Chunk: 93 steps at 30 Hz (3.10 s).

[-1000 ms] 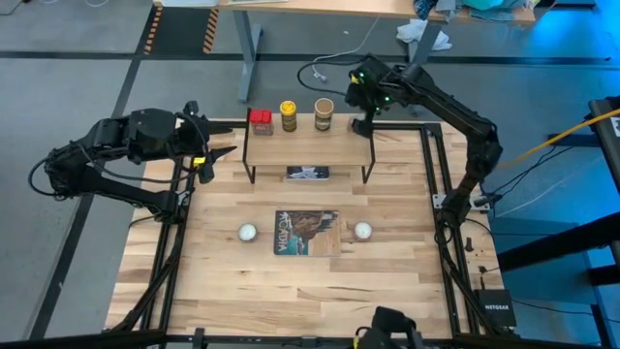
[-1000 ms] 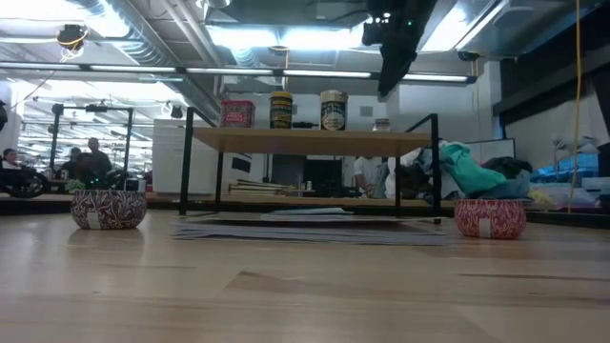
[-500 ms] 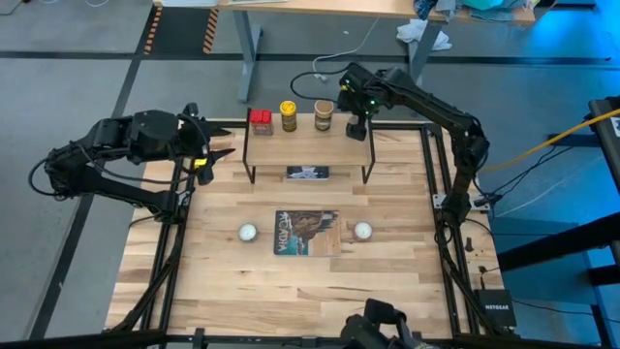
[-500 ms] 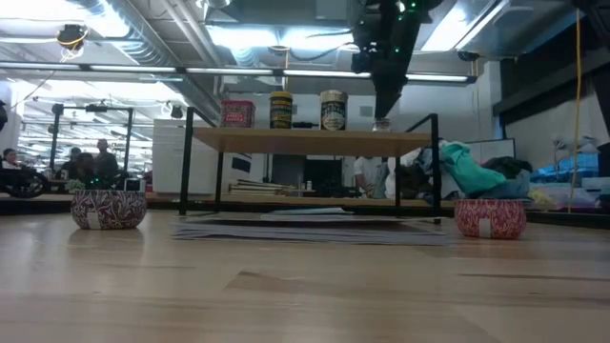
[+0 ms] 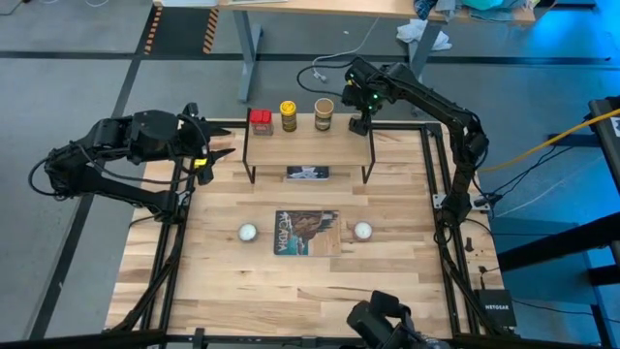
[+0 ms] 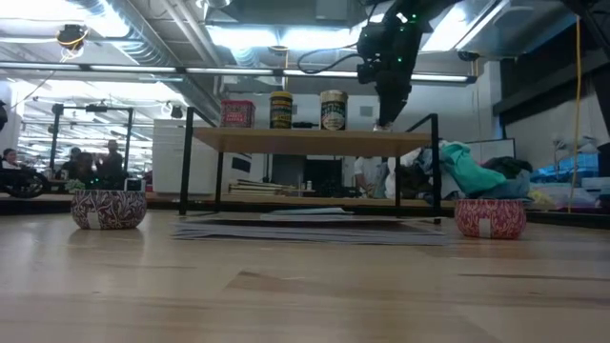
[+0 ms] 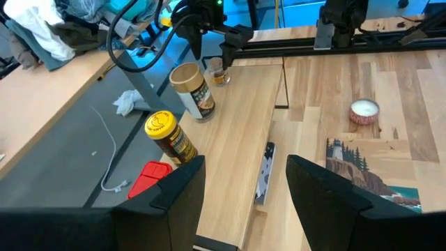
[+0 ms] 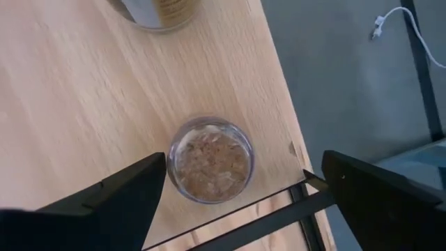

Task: Shelf spices
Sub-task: Remove the transparent seasoning bottle from the shelf

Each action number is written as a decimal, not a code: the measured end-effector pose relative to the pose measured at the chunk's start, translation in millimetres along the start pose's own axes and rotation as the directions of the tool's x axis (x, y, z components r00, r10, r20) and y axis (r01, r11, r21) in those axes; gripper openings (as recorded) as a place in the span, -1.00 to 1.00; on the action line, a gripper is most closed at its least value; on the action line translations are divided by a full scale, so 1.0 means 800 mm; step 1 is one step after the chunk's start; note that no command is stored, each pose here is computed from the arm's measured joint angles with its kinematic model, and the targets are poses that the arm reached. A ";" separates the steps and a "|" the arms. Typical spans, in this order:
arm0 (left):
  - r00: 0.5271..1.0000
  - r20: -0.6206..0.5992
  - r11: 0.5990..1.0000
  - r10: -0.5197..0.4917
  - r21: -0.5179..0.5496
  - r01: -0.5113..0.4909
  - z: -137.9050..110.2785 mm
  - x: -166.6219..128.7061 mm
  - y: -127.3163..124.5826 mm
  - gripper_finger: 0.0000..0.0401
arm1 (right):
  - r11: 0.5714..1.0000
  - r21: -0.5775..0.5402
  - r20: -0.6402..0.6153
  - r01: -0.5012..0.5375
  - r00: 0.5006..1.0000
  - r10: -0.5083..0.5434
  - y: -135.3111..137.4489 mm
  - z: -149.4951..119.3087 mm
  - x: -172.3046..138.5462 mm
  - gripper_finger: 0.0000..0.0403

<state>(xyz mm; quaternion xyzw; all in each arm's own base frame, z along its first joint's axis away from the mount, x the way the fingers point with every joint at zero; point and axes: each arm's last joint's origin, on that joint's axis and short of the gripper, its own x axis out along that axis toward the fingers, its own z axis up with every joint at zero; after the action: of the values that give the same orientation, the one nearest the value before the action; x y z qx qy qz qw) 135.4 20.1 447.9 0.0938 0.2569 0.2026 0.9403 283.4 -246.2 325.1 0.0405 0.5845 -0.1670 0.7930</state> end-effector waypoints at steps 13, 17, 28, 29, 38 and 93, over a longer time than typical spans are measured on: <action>1.000 0.001 1.000 0.000 0.002 0.000 0.000 0.000 0.000 -0.02 | 0.998 -0.002 0.009 -0.059 0.998 0.059 0.003 -0.001 0.000 0.20; 1.000 0.001 1.000 0.000 -0.001 0.000 0.000 0.000 0.000 -0.02 | 0.998 -0.002 0.005 -0.061 0.998 0.061 0.004 -0.001 0.000 -0.03; 1.000 0.001 1.000 0.000 -0.005 0.000 0.000 0.000 0.000 -0.02 | 0.996 0.011 -0.009 -0.087 0.996 0.087 0.007 0.001 0.004 -0.08; 1.000 0.001 1.000 0.000 -0.005 0.000 0.000 0.000 0.000 -0.02 | 0.996 0.011 -0.011 -0.091 0.996 0.091 0.007 0.000 0.004 -0.09; 1.000 0.002 1.000 0.000 -0.006 0.000 0.000 0.000 0.000 -0.02 | 0.990 0.014 -0.014 -0.140 0.990 0.140 0.010 -0.001 0.006 -0.20; 1.000 0.009 1.000 0.001 -0.003 -0.001 0.001 0.000 0.000 -0.02 | 0.959 -0.139 0.383 0.246 0.907 -0.177 0.115 -0.014 -0.160 -0.21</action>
<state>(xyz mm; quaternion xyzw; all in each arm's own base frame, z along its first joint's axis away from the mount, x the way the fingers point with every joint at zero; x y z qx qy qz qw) 135.7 20.2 448.7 0.0934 0.2523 0.2032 0.9415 268.5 -129.3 429.8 -0.1284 0.4398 -0.2022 0.8655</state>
